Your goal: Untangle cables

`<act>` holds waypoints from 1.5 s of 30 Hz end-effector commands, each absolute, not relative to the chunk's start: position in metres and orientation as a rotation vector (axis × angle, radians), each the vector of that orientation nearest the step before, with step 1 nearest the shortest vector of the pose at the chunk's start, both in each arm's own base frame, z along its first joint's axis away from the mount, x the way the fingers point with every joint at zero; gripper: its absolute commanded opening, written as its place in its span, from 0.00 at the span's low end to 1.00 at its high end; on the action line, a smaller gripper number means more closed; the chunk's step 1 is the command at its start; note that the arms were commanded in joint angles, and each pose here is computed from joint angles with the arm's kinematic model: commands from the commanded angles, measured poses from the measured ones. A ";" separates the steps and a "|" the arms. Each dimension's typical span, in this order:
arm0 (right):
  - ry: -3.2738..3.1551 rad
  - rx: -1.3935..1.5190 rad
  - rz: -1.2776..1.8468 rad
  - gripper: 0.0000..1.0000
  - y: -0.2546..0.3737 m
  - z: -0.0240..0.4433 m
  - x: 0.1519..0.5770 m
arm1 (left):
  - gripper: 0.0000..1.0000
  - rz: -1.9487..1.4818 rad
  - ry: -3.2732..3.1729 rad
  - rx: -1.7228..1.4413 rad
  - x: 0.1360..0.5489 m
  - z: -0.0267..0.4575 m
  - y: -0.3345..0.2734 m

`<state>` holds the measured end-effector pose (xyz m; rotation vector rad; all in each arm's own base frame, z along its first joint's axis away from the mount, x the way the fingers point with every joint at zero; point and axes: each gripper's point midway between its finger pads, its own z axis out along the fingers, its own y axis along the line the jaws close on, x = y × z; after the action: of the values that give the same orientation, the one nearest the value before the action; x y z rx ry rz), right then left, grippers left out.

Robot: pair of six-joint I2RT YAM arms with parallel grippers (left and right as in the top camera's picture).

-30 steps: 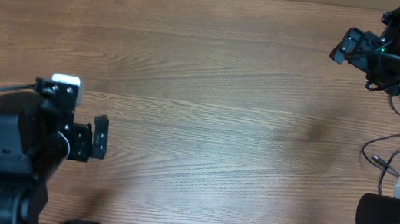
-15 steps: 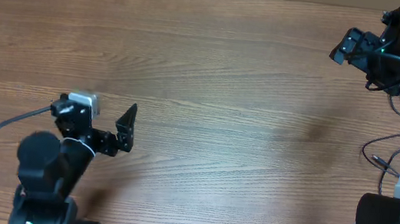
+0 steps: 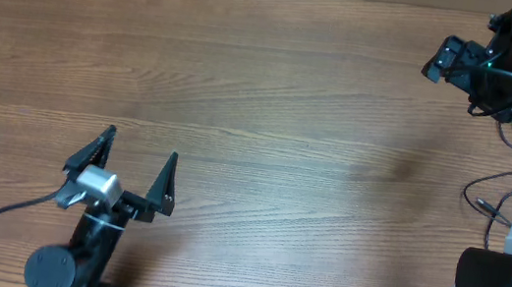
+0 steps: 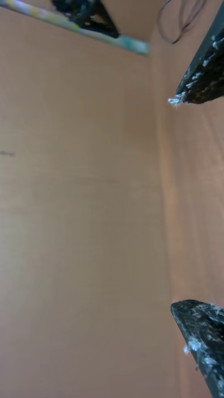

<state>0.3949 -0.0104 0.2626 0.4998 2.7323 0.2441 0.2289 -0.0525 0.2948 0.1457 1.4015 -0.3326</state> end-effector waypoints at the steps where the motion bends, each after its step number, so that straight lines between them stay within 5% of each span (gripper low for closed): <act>1: 2.694 0.489 0.244 1.00 -0.010 0.276 0.394 | 1.00 -0.299 1.317 0.103 0.218 0.310 -0.044; 18: 2.694 0.489 0.244 1.00 -0.010 0.276 0.394 | 1.00 -0.267 1.066 0.102 0.206 0.338 -0.038; 32: 2.694 0.489 0.244 1.00 -0.010 0.276 0.394 | 1.00 -0.256 1.019 0.069 0.207 0.304 -0.032; 45: 2.694 0.489 0.244 1.00 -0.010 0.276 0.394 | 1.00 -0.171 1.601 -0.354 0.245 0.158 0.016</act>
<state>0.3946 -0.0102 0.2625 0.5007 2.7334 0.2443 0.2471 -0.0041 0.1729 -0.1896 1.5748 -0.2064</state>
